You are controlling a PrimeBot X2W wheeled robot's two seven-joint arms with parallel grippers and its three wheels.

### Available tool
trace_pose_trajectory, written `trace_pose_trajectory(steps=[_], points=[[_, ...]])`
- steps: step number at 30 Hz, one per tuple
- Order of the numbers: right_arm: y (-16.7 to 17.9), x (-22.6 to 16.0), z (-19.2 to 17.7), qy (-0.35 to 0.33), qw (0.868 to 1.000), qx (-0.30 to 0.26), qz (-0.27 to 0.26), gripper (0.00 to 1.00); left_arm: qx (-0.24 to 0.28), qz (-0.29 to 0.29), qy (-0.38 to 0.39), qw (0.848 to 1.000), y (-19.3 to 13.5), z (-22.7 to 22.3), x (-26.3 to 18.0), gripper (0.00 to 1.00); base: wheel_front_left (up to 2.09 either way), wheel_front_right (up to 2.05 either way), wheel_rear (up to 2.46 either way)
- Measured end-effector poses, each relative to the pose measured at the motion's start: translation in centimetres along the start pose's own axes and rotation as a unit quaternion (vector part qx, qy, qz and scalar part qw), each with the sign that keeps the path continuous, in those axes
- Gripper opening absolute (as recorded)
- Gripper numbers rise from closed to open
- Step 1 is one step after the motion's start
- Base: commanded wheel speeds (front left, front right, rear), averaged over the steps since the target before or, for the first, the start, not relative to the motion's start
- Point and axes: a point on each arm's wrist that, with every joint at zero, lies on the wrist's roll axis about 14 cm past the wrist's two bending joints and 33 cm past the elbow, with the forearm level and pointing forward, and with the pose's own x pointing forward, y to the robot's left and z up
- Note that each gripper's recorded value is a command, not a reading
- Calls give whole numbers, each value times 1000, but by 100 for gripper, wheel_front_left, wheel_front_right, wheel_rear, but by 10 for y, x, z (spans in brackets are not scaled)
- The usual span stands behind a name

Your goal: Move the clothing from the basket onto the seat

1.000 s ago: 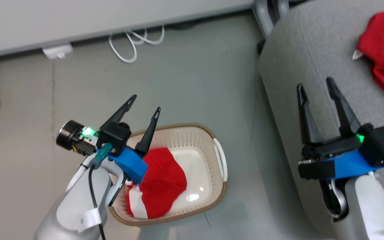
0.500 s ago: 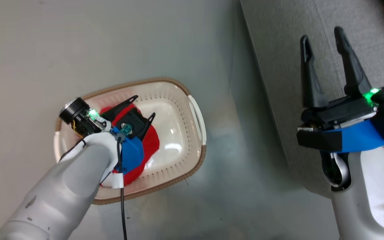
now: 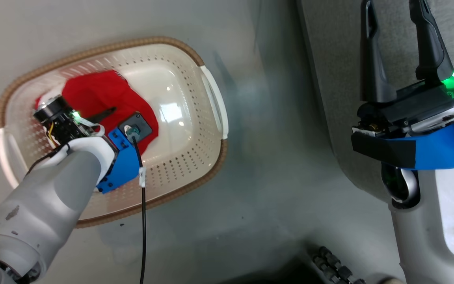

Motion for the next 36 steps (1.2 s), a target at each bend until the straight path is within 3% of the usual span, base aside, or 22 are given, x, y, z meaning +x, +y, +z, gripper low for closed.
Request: trace_pose_trajectory(steps=[11, 19, 20, 21, 22, 30, 36], points=[[-7, 0, -38, 30, 999, -18, -2, 100, 25, -33, 107, 993, -6, -59, 43, 100, 0, 0, 0], [-14, -3, -54, 42, 999, -23, -9, 100, 42, -51, 122, 990, -14, -68, 66, 100, 0, 0, 0], [-15, -3, -55, 42, 999, -24, -10, 100, 43, -52, 123, 990, -15, -68, 67, 87, 0, 0, 0], [-16, -4, -55, 42, 999, -24, -11, 100, 45, -53, 126, 990, -16, -68, 68, 18, 0, 0, 0], [-16, -4, -55, 42, 999, -24, -12, 100, 45, -54, 128, 989, -17, -69, 68, 0, 0, 0, 0], [-16, -1, -48, 33, 999, -24, -13, 100, 37, -49, 127, 990, -16, -61, 64, 0, 0, 0, 0], [-14, 1, -33, 19, 999, -26, -12, 100, 20, -49, 62, 997, -23, -18, 57, 0, 0, 0, 0]])
